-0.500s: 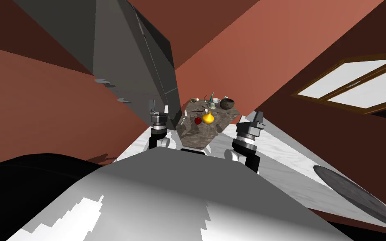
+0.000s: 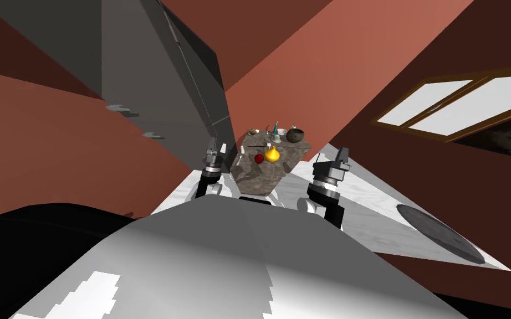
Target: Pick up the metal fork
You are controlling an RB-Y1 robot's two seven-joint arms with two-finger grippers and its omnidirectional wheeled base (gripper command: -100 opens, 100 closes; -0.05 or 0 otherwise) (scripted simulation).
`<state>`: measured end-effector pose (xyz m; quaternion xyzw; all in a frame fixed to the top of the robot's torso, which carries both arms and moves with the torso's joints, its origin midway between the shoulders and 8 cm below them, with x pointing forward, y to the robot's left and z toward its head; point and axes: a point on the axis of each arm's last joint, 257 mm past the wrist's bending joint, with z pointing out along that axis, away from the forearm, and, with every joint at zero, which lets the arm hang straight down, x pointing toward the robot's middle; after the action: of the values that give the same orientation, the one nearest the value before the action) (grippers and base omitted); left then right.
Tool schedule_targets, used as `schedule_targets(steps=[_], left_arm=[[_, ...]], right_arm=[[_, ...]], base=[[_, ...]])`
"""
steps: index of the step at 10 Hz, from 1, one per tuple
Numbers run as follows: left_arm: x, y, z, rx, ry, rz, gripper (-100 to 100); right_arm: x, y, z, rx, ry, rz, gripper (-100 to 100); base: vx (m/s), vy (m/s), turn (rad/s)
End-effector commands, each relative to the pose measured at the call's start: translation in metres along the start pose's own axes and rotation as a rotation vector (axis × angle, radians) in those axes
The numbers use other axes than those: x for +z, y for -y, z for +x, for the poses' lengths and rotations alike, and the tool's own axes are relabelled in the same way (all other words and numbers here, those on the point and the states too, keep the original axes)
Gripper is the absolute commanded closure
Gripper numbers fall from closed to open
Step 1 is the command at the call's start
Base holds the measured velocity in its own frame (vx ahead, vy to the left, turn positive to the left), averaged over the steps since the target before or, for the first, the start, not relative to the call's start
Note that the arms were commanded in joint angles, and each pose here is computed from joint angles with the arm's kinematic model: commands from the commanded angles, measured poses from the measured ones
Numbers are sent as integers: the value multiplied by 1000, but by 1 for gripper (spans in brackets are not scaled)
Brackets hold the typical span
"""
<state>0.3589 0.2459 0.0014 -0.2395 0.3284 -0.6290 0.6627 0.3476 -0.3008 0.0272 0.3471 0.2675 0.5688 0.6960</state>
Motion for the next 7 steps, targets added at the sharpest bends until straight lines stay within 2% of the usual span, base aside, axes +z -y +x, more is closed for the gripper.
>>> schedule_targets(steps=[1,4,5,7], left_arm=[[-6,-15,2,29,-43,-48,-100],[-18,-51,0,96,-117,-142,-100],[-18,-51,1,101,-128,-143,-100],[-28,-76,-4,154,-180,-212,-100]], right_arm=[[0,0,0,0,0,0,0],[0,0,0,0,0,0,0],[0,0,0,0,0,0,0],[0,0,0,0,0,0,0]], base=[[-29,15,-160],[-42,24,-207],[-33,20,-60],[-40,18,-187]])
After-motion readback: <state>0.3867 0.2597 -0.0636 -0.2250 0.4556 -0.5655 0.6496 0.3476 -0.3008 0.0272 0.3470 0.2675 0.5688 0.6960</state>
